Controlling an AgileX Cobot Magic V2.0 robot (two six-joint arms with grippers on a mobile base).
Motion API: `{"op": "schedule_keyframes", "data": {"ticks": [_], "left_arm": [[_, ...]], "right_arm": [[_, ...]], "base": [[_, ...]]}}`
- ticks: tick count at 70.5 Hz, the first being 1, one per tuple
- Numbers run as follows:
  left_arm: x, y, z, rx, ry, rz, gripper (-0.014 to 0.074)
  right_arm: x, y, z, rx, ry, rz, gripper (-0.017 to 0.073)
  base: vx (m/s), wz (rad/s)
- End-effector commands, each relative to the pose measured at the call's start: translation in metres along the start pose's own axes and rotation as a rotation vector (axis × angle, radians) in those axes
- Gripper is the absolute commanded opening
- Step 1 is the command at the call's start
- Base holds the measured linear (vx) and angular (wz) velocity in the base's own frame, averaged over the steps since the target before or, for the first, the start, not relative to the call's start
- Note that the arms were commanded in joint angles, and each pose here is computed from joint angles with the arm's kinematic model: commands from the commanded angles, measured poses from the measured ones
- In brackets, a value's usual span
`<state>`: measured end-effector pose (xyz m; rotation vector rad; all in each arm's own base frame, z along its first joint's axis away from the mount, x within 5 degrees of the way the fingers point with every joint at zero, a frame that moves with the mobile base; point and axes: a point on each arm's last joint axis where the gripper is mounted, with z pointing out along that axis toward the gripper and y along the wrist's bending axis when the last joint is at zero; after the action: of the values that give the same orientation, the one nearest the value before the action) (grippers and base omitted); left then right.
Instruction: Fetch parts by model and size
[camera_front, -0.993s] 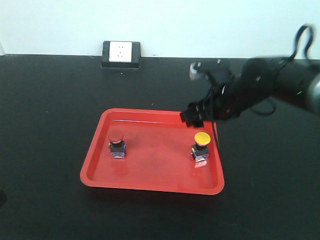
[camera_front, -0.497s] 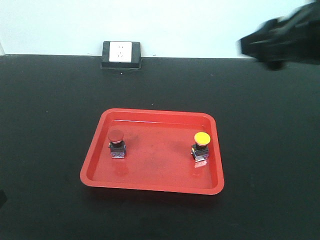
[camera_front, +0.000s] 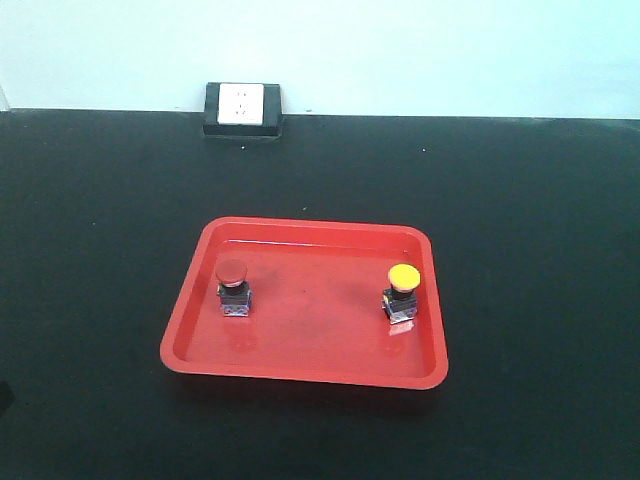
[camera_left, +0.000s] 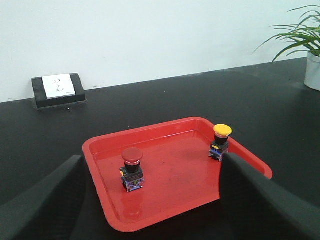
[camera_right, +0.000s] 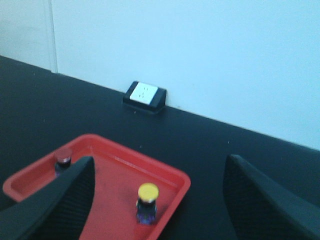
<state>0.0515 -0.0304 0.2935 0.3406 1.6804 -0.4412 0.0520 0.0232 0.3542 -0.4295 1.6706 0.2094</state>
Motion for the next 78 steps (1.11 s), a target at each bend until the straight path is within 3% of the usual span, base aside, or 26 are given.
{"op": "schedule_keyframes", "data": {"ticks": [1,19,25,35,40,44,55,78], "left_arm": [[-0.014,-0.001,-0.002,0.003,-0.095,-0.017,0.0534],[-0.014,-0.001,-0.002,0.003,-0.095,-0.015,0.0531],[-0.014,-0.001,-0.002,0.002,-0.095,-0.010,0.0494],[-0.014,-0.001,-0.002,0.000,-0.095,0.040,0.0274],[-0.014,-0.001,-0.002,-0.001,-0.093,0.055,0.0104],[-0.014,-0.001,-0.002,-0.001,-0.091,0.057,-0.0010],[-0.015,-0.001,-0.002,-0.001,-0.097,0.057,-0.0008],[-0.014,-0.001,-0.002,-0.001,-0.095,0.055,-0.0008]], "right_arm": [[0.011,0.001,-0.008,0.019,-0.096,-0.006,0.0518],[0.066,0.008,-0.017,0.029,-0.206,0.024,0.0518],[0.075,0.009,-0.013,0.033,-0.213,0.025,0.0518],[0.079,0.009,-0.011,0.036,-0.214,0.024,0.0503],[0.078,0.009,-0.011,0.037,-0.218,0.024,0.0440],[0.078,0.009,-0.011,0.037,-0.217,0.023,0.0338],[0.079,0.009,-0.011,0.036,-0.212,0.023,-0.0017],[0.079,0.009,-0.011,0.035,-0.210,0.023,-0.0010]], "base": [[0.00,0.00],[0.00,0.00],[0.00,0.00],[0.00,0.00],[0.00,0.00],[0.00,0.00],[0.00,0.00],[0.00,0.00]]}}
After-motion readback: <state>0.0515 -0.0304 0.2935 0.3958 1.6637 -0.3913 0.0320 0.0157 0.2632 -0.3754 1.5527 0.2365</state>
